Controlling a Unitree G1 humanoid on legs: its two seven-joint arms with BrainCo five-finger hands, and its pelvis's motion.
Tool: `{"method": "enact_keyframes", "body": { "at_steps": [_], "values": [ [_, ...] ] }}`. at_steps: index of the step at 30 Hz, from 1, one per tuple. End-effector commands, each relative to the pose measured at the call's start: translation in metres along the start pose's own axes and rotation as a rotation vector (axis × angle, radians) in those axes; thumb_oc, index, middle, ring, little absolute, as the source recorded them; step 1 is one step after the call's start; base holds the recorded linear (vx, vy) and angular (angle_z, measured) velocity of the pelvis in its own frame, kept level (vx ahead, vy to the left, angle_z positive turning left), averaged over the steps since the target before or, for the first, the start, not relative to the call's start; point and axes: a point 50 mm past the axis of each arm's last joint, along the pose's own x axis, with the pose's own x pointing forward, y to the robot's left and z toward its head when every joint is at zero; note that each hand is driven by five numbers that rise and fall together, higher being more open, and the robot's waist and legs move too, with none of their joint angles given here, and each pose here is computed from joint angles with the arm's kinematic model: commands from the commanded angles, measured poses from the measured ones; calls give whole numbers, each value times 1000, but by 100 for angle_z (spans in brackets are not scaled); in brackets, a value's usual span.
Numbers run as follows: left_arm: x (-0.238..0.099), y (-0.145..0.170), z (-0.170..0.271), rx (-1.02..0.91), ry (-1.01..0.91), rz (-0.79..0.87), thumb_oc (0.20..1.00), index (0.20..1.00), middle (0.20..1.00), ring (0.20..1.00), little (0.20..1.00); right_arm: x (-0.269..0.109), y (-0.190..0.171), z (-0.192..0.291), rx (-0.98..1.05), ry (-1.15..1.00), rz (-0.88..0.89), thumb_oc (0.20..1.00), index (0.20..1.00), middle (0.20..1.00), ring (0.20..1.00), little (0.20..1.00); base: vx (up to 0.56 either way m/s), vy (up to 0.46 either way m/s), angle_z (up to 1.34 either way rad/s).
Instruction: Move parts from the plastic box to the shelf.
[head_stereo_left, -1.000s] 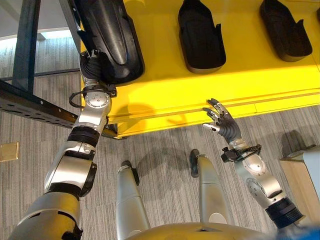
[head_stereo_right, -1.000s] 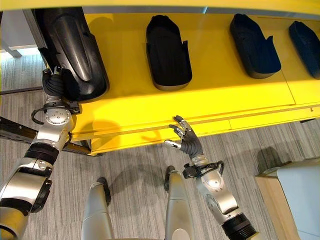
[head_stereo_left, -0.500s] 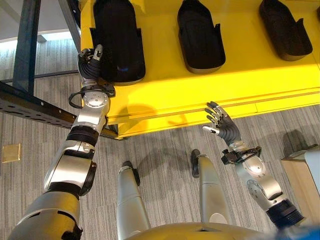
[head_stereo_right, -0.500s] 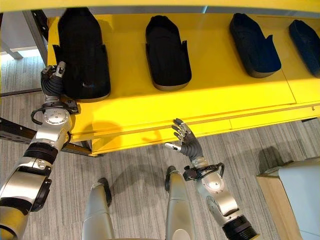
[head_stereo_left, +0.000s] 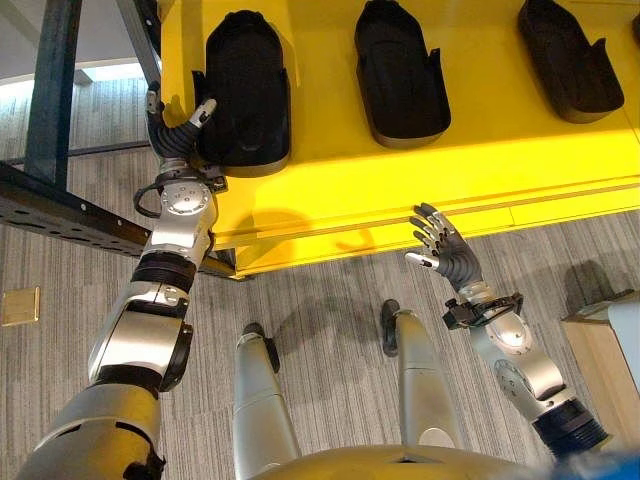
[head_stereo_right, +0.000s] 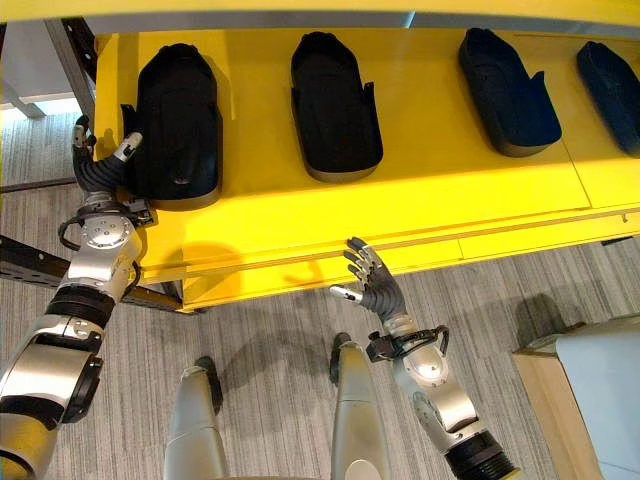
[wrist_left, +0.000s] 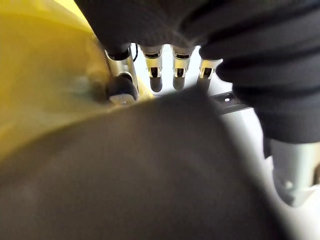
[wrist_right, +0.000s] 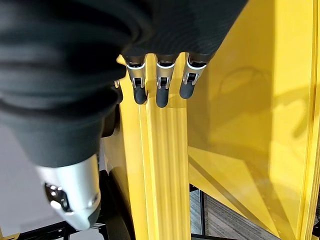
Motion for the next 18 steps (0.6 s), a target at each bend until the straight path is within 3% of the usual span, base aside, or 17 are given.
{"method": "enact_keyframes", "body": {
  "at_steps": [1,18],
  "values": [
    [-9,24,-34,-10,130,85,1000,1000,1000,1000,1000,2,-4,24,-43,-99,33,1000,1000,1000,1000,1000,0,0,0],
    [-23,23,-3,-130,-62,72,1000,1000,1000,1000,1000,0,-10,25,-44,-107,3,1000,1000,1000,1000,1000,0,0,0]
  ]
}}
